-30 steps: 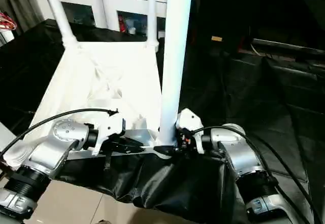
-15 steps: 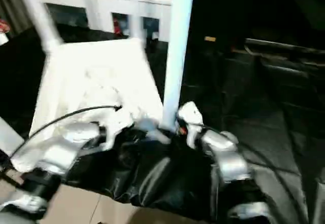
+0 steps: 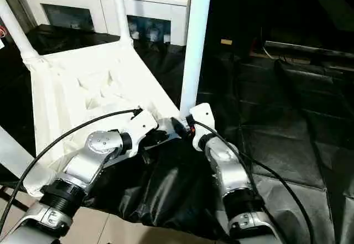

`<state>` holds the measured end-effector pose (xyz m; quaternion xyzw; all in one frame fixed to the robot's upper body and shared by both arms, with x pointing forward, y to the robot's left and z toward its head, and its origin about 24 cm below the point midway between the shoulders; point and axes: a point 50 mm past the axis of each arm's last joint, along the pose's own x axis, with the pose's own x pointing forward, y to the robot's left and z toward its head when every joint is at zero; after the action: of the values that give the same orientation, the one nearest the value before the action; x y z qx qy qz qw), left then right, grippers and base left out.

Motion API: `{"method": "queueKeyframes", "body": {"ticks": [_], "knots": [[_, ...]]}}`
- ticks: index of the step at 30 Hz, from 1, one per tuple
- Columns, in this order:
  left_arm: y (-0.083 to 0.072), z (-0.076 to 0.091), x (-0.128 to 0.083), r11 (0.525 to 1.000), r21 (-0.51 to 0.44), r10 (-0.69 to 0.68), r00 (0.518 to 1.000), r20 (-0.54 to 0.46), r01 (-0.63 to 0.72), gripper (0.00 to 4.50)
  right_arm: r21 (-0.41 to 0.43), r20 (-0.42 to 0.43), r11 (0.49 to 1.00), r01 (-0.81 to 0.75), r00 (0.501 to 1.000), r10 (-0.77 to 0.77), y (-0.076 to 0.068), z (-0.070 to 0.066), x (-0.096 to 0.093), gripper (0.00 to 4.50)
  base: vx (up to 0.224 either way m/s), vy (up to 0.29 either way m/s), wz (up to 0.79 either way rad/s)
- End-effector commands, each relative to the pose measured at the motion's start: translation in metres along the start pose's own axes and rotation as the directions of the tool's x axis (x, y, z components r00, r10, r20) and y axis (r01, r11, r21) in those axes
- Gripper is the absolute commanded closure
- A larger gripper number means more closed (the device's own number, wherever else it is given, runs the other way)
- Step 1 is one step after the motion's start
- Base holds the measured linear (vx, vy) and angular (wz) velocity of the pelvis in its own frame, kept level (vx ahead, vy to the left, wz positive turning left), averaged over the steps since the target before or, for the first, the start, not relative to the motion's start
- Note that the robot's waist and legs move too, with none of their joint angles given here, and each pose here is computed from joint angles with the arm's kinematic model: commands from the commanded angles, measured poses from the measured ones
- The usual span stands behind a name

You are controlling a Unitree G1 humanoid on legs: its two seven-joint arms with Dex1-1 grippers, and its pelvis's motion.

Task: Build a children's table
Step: Rotate leg to tighten

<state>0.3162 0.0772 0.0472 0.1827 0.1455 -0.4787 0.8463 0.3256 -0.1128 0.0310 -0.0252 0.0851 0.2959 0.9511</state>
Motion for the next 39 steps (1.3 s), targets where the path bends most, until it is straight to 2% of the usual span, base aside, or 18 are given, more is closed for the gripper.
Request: {"method": "queueKeyframes", "body": {"ticks": [1,3,6,13,19,21,23,25,30,32,34,35,36,37,39], "knots": [[-0.012,0.023,0.007,0.996,0.041,-0.078,0.989,0.128,0.073,4.50,-0.019,0.010,0.981,-0.195,0.981,0.196,0.028,0.003,0.008,0.75,0.000,0.000,0.00],[-0.010,0.019,-0.001,0.991,0.056,-0.127,0.982,0.136,0.121,4.50,-0.061,-0.011,0.957,-0.285,0.958,0.285,0.019,0.005,-0.002,0.75,0.000,0.000,0.00],[-0.009,0.013,-0.015,0.972,0.084,-0.228,0.965,0.133,0.218,4.50,-0.112,-0.065,0.892,-0.437,0.899,0.433,0.007,0.009,-0.020,0.75,0.000,0.000,0.00],[-0.002,0.005,-0.030,0.947,0.117,-0.309,0.948,0.076,0.299,4.50,-0.149,-0.141,0.795,-0.588,0.808,0.571,-0.005,0.015,-0.037,0.75,0.000,0.000,0.00],[0.002,0.001,-0.041,0.930,0.126,-0.354,0.934,0.051,0.346,4.50,-0.162,-0.209,0.722,-0.673,0.739,0.641,-0.007,0.016,-0.045,0.75,0.000,0.000,0.00],[0.005,0.001,-0.043,0.928,0.129,-0.359,0.932,0.049,0.351,4.50,-0.161,-0.242,0.688,-0.707,0.705,0.667,-0.006,0.014,-0.048,1.00,0.000,0.000,0.00],[0.007,0.001,-0.043,0.927,0.132,-0.360,0.932,0.048,0.352,4.50,-0.161,-0.249,0.678,-0.717,0.694,0.675,-0.005,0.014,-0.048,1.11,0.000,0.000,0.00],[0.008,0.001,-0.043,0.928,0.134,-0.357,0.933,0.050,0.348,4.50,-0.164,-0.242,0.679,-0.715,0.697,0.675,-0.004,0.014,-0.046,1.43,0.000,0.000,0.00],[0.008,0.003,-0.040,0.934,0.136,-0.341,0.938,0.064,0.330,4.50,-0.157,-0.232,0.680,-0.717,0.696,0.680,0.000,0.012,-0.046,1.68,0.000,0.000,0.00],[0.008,0.004,-0.035,0.951,0.123,-0.293,0.953,0.081,0.282,4.50,-0.142,-0.198,0.712,-0.688,0.724,0.661,0.004,0.009,-0.044,1.80,0.000,0.000,0.00],[0.008,0.004,-0.034,0.955,0.118,-0.283,0.956,0.084,0.272,4.50,-0.136,-0.187,0.722,-0.679,0.733,0.654,0.005,0.008,-0.043,1.83,0.000,0.000,0.00],[0.008,0.006,-0.027,0.972,0.103,-0.222,0.971,0.092,0.213,4.50,-0.126,-0.152,0.785,-0.607,0.794,0.589,0.009,0.005,-0.036,1.85,0.000,0.000,0.00],[0.008,0.006,-0.027,0.972,0.103,-0.222,0.971,0.092,0.213,4.50,-0.126,-0.152,0.785,-0.607,0.794,0.589,0.009,0.005,-0.036,1.86,0.000,0.000,0.00],[0.008,0.008,-0.019,0.984,0.082,-0.163,0.982,0.094,0.156,4.50,-0.116,-0.126,0.848,-0.517,0.854,0.504,0.012,0.001,-0.027,1.87,0.000,0.000,0.00],[0.007,0.011,-0.013,0.992,0.060,-0.119,0.989,0.093,0.113,4.50,-0.102,-0.113,0.899,-0.426,0.903,0.415,0.014,-0.003,-0.019,1.87,0.000,0.000,0.00]]}}
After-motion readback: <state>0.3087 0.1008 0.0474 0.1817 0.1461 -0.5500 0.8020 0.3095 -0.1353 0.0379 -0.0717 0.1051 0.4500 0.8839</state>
